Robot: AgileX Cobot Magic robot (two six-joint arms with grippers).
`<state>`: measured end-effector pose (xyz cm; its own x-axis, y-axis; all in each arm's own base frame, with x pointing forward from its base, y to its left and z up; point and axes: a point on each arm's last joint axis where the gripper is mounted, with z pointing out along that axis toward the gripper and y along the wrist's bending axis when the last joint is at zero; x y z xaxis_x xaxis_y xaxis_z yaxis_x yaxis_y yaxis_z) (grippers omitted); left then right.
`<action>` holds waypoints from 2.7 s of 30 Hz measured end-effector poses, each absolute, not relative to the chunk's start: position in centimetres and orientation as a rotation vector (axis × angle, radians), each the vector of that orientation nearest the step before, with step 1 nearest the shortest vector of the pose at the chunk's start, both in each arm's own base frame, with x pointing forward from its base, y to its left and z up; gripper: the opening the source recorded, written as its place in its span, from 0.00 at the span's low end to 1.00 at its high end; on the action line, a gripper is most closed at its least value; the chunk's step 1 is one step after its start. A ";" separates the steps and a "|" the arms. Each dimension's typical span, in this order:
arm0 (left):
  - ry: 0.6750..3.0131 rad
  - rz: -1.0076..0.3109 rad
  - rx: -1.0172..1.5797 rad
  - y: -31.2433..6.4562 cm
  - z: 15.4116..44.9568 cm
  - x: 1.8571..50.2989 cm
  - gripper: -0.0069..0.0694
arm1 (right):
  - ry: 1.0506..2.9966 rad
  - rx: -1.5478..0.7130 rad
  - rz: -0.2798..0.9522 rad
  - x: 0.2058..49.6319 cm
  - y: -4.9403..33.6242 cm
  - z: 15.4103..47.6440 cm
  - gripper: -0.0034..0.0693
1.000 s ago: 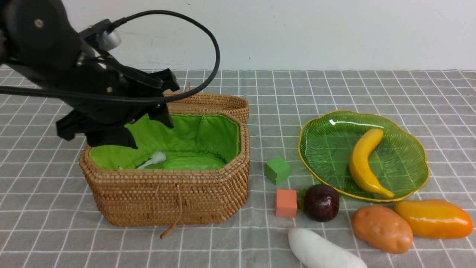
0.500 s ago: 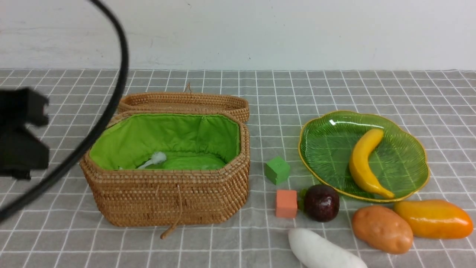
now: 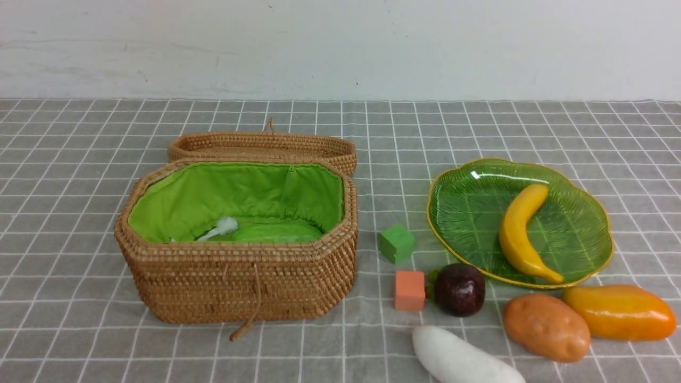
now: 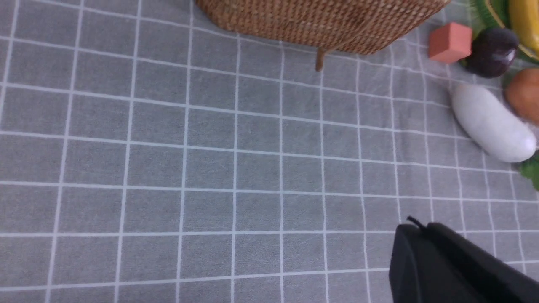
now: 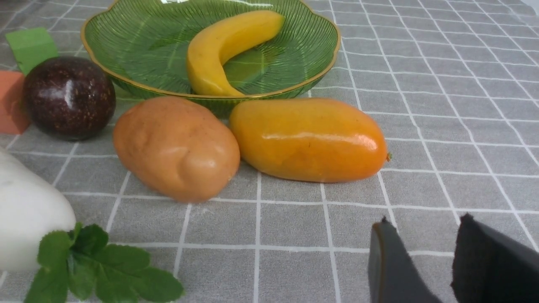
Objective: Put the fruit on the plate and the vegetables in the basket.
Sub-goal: Use the right arm to grab a potato and put it into the left basket
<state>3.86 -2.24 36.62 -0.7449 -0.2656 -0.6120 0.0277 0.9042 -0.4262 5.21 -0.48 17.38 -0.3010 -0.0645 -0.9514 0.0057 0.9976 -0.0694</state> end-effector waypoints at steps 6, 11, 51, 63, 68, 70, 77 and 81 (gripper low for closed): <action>2.313 -0.557 -0.163 -1.9 36.8 2.8 0.07 | 1.875 -0.042 -0.069 5.2 -0.5 17.4 0.38; 2.313 -0.557 -0.163 -1.9 36.8 2.8 0.07 | 1.876 -0.042 -0.069 5.2 -0.5 17.4 0.38; 1.837 -0.184 -0.244 0.3 18.7 5.1 0.08 | 1.875 -0.042 -0.069 5.2 -0.5 17.4 0.38; 1.882 -0.172 -0.244 0.3 16.9 5.2 0.09 | 1.876 -0.042 -0.069 5.2 -0.5 17.4 0.38; 1.880 -0.173 -0.243 0.3 16.9 5.2 0.09 | 1.876 -0.042 -0.069 5.2 -0.5 17.4 0.38; 1.879 -0.173 -0.243 0.3 16.9 5.2 0.09 | 1.876 -0.042 -0.069 5.2 -0.5 17.4 0.38; 1.878 -0.174 -0.243 0.3 16.9 5.2 0.10 | 1.876 -0.042 -0.069 5.2 -0.5 17.4 0.38; 1.878 -0.173 -0.242 0.3 16.9 5.3 0.10 | 1.875 -0.042 -0.069 5.2 -0.5 17.4 0.38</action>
